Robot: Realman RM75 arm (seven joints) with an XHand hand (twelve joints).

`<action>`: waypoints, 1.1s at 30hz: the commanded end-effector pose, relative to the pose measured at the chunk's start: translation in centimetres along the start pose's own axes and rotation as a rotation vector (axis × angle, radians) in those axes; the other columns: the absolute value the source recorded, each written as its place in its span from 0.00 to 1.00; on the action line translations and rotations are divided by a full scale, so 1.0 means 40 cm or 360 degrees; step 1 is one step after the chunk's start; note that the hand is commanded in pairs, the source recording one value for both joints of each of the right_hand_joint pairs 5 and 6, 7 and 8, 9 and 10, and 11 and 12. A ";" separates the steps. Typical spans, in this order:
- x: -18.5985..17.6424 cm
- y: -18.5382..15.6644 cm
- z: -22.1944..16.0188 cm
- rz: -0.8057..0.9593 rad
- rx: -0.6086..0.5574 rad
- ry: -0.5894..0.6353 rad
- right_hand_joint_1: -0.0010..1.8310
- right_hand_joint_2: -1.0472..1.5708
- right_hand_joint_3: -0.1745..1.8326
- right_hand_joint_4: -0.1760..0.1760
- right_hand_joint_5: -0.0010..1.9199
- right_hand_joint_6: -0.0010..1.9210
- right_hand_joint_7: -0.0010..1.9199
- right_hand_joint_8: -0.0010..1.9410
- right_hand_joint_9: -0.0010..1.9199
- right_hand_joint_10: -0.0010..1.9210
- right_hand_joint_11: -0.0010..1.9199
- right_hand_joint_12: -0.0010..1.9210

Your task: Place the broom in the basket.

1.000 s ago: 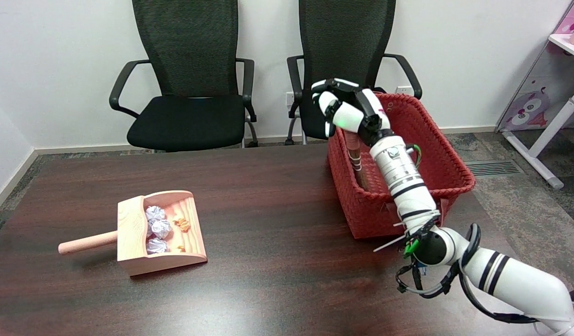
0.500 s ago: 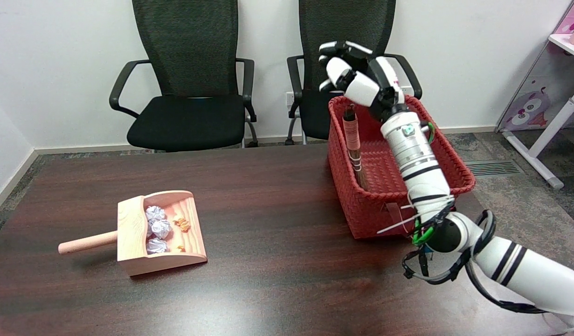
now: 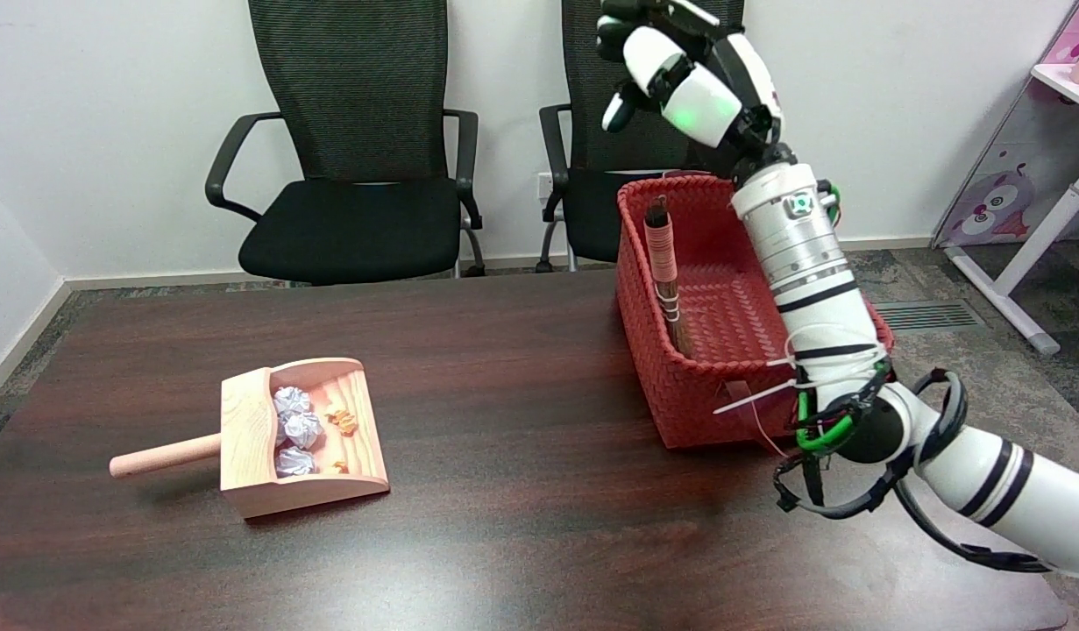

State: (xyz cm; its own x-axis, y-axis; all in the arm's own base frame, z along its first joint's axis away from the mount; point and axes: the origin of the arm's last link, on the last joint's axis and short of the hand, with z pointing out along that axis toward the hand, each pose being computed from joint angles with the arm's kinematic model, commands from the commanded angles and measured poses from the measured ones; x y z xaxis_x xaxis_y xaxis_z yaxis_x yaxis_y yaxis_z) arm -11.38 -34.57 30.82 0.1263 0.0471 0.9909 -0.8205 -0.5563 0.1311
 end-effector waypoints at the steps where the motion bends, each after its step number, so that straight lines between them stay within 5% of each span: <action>1: -0.073 -0.152 -0.015 0.0130 0.0230 -0.0172 0.37 0.71 0.59 0.00 0.33 0.33 0.33 0.32 0.34 0.34 0.64 0.64; 33: -0.071 -0.194 -0.003 0.0405 0.0295 -0.0171 0.32 0.77 0.58 0.00 0.42 0.42 0.42 0.41 0.44 0.44 0.76 0.76</action>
State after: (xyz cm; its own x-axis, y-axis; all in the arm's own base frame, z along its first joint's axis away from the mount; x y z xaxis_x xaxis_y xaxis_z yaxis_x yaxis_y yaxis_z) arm -6.36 -30.44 27.05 0.0686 -0.1216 0.9902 -0.7337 -0.6786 -0.0325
